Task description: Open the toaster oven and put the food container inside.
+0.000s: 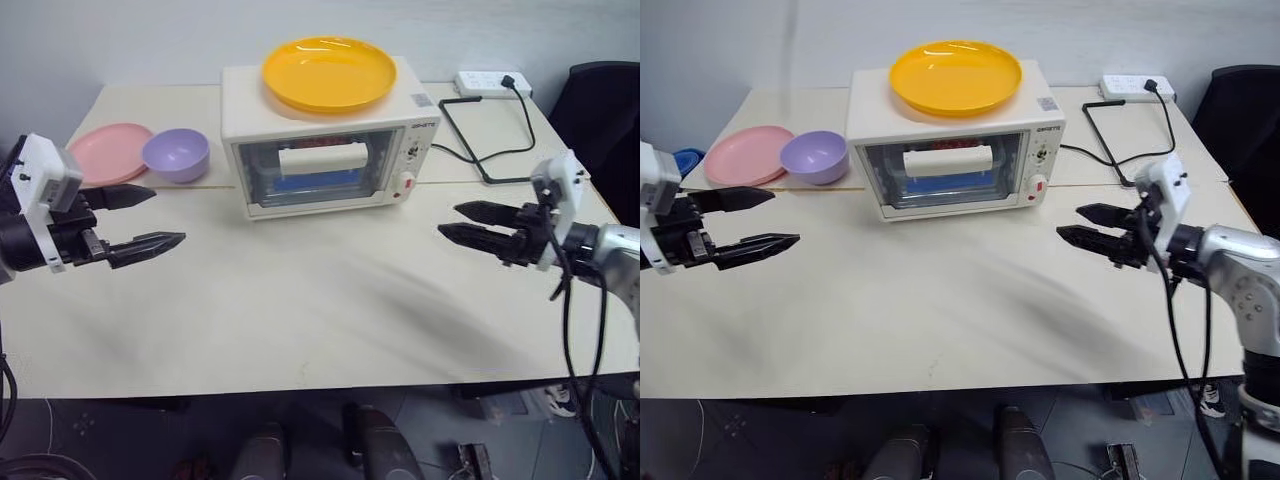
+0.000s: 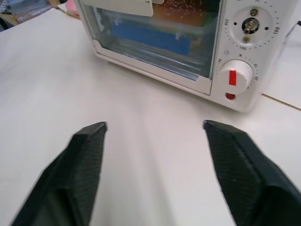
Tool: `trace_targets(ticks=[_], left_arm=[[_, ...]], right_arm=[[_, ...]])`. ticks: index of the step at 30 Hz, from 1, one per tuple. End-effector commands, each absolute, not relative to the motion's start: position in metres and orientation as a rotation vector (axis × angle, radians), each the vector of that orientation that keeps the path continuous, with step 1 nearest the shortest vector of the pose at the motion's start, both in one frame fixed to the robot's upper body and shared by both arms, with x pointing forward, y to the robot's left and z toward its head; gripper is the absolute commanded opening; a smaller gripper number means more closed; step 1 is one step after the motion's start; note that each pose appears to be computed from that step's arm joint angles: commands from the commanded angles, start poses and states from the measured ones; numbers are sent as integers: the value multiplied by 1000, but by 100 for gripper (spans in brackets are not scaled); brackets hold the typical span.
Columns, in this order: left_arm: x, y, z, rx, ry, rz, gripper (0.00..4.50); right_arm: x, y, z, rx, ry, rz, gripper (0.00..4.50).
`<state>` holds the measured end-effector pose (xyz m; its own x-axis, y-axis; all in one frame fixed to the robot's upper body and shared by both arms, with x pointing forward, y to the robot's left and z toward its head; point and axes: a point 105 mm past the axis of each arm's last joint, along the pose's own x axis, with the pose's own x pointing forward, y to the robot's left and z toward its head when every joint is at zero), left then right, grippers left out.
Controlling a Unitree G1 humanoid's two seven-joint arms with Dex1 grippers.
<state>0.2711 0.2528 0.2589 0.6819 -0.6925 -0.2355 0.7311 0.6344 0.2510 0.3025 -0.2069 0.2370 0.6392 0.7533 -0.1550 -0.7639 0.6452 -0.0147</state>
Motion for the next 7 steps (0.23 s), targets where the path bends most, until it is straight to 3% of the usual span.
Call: trace_targets(ticks=[1, 7], left_arm=[[262, 256, 274, 389, 83, -804, 450], [260, 255, 271, 364, 98, -817, 450]], right_arm=[[293, -207, 255, -133, 83, 883, 446], [294, -199, 253, -164, 74, 897, 446]])
